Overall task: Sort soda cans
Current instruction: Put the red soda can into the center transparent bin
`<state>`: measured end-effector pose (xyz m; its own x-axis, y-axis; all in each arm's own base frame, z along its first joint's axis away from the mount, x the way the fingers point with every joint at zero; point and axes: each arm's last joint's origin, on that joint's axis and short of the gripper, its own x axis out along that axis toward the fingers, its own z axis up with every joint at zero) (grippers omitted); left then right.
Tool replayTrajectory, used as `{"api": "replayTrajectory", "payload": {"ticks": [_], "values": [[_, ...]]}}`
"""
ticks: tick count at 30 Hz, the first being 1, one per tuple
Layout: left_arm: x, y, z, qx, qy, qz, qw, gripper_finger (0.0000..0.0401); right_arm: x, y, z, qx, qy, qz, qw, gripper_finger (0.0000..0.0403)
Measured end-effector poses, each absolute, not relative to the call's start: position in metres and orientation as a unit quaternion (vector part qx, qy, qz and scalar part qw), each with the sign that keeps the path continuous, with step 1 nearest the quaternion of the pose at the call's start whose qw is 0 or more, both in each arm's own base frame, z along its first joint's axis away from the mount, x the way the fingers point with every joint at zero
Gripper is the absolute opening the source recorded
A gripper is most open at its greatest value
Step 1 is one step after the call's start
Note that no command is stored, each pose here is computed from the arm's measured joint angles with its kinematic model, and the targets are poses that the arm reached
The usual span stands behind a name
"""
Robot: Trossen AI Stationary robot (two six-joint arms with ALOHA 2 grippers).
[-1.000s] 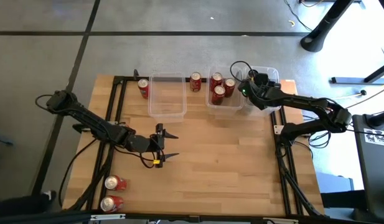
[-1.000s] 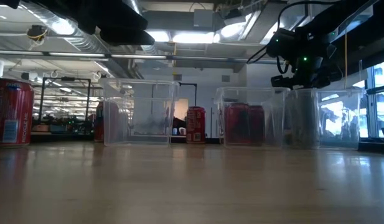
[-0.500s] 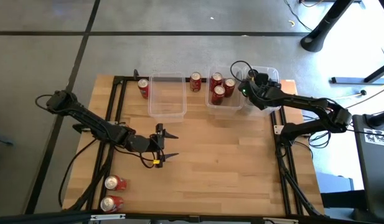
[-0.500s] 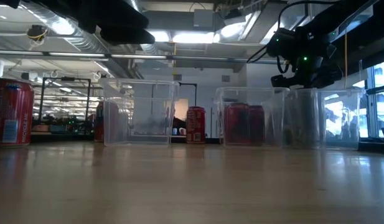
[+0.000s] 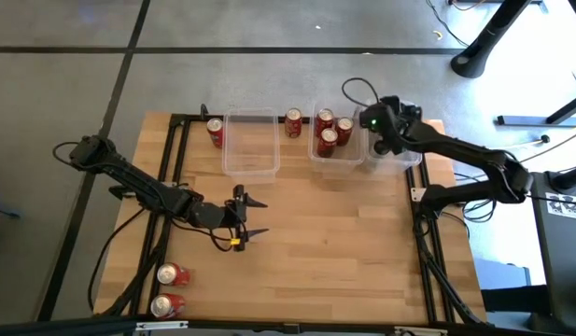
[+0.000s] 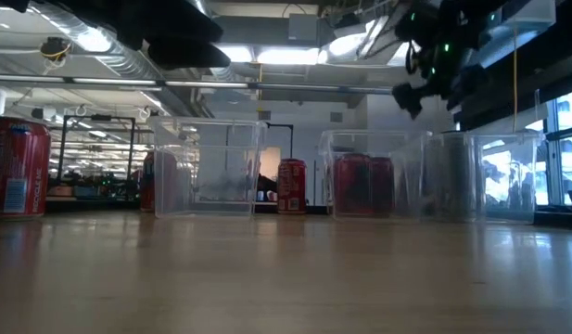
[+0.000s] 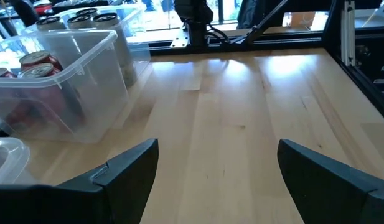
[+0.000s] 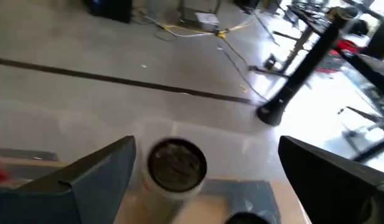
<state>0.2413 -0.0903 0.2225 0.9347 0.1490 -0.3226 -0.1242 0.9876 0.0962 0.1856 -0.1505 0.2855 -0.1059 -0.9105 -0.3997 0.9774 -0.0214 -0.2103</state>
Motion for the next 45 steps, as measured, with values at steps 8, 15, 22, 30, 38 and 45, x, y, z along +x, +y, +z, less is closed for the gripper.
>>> {"api": "replayTrajectory", "payload": {"ticks": [8, 15, 22, 30, 38, 45], "values": [[0.241, -0.09, 0.222, 0.021, 0.167, 0.082, 0.982, 0.0317, 0.193, -0.145, 0.314, 0.162, 0.196, -0.554, 0.793, 0.039], [0.235, -0.085, 0.243, -0.027, 0.124, 0.116, 0.985, 0.0317, 0.2, -0.14, 0.314, 0.206, 0.211, -0.428, 0.854, 0.039], [0.207, -0.068, 0.278, -0.043, 0.088, 0.131, 0.986, 0.0317, 0.209, -0.142, 0.321, 0.237, 0.161, -0.377, 0.881, 0.039], [0.18, -0.043, 0.291, 0.005, 0.104, 0.162, 0.981, 0.0317, 0.248, -0.15, 0.33, 0.202, 0.056, -0.202, 0.957, 0.039], [0.175, -0.026, 0.289, 0.054, 0.133, 0.196, 0.97, 0.0317, 0.308, -0.163, 0.325, 0.098, 0.063, -0.161, 0.98, 0.039], [0.176, -0.015, 0.287, 0.055, 0.146, 0.225, 0.962, 0.0317, 0.361, -0.202, 0.34, 0.031, 0.209, -0.209, 0.955, 0.039]]}}
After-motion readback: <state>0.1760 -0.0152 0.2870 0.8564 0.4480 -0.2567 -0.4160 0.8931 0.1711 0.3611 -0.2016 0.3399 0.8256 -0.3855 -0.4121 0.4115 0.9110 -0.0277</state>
